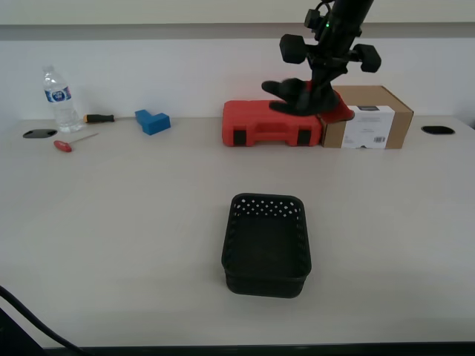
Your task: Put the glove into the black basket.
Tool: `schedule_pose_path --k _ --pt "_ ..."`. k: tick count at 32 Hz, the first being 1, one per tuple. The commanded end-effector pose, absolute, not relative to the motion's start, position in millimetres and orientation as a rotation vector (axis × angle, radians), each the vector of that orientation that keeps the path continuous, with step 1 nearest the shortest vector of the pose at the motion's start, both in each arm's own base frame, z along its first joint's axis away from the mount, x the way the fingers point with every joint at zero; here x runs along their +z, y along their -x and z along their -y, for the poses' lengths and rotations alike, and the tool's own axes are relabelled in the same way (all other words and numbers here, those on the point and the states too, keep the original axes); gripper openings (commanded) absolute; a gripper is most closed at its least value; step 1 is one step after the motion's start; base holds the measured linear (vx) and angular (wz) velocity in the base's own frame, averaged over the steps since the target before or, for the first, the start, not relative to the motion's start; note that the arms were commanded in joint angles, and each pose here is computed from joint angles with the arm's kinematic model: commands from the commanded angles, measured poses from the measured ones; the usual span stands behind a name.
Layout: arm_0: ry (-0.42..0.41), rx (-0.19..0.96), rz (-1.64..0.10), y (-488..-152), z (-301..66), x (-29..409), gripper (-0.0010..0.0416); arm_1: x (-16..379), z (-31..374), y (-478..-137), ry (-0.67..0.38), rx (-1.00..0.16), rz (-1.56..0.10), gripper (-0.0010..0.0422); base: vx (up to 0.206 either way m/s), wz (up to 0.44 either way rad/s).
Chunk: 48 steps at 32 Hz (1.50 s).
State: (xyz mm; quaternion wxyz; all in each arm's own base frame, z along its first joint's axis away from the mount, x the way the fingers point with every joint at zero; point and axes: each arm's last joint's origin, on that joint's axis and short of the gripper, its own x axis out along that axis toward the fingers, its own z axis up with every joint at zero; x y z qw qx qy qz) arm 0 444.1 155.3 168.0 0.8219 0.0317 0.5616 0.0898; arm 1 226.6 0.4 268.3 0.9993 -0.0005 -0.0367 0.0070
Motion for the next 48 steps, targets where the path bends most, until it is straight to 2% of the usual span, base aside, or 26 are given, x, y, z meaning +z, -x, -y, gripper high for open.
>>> schedule_pose_path --k 1,4,6,8,11,12,13,15,20,22,29,30,32,37,41,43,45,48 --pt "-0.048 0.223 -1.174 -430 -166 193 -0.0002 269 0 -227 0.0 0.014 0.08 0.0 0.0 0.0" --pt "-0.033 0.252 -1.157 -418 -173 206 -0.0002 269 0 -227 0.0 0.014 0.076 0.0 0.0 0.0" --pt "-0.005 0.31 -1.136 -380 -185 228 -0.0002 269 0 -227 0.0 0.015 0.082 0.0 0.0 0.0" --pt "-0.002 0.34 -1.126 -359 -189 233 -0.0002 270 0 -227 0.0 0.014 0.082 0.0 0.0 0.0" --pt "-0.047 0.427 -1.147 -319 -193 235 -0.0002 269 0 -227 0.0 0.015 0.081 0.0 0.0 0.0" --pt "-0.042 0.467 -1.155 -295 -197 235 -0.0002 269 0 -227 0.0 0.015 0.081 0.0 0.0 0.0" --pt "-0.039 0.476 -1.156 -288 -198 236 -0.0002 269 0 -227 0.0 0.014 0.081 0.0 0.0 0.0" --pt "-0.009 0.531 -1.19 -251 -206 234 -0.0001 269 0 -227 0.0 0.014 0.081 0.0 0.0 0.0" --pt "0.012 0.617 -1.293 -217 -217 217 -0.0001 269 0 -227 0.0 0.015 0.079 0.0 0.0 0.0" --pt "0.058 0.623 -1.352 -201 -218 199 -0.0001 269 0 -227 0.0 0.014 0.076 0.0 0.0 0.0" --pt "0.073 0.586 -1.41 -198 -209 157 -0.0001 269 0 -227 0.0 0.017 0.076 0.0 0.0 0.0" --pt "0.071 0.597 -1.411 -204 -217 137 -0.0001 269 0 -227 0.0 0.016 0.076 0.0 0.0 0.0" --pt "0.087 0.605 -1.386 -211 -223 136 -0.0001 269 0 -227 0.0 0.013 0.076 0.0 0.0 0.0" --pt "0.052 0.657 -1.275 -220 -235 147 0.0 269 0 -227 0.0 0.018 0.077 0.0 0.0 0.0" --pt "0.044 0.666 -1.264 -222 -237 149 0.0 269 0 -227 0.0 0.017 0.075 0.0 0.0 0.0" --pt "0.043 0.662 -1.267 -222 -237 149 0.0011 269 0 -227 0.0 0.017 0.075 0.0 0.0 0.0" --pt "0.045 0.659 -1.272 -221 -236 148 0.005 269 0 -227 0.0 0.018 0.076 0.0 0.0 0.0" --pt "0.062 0.642 -1.272 -220 -234 147 0.0086 269 0 -227 0.0 0.017 0.076 0.0 0.0 0.0"
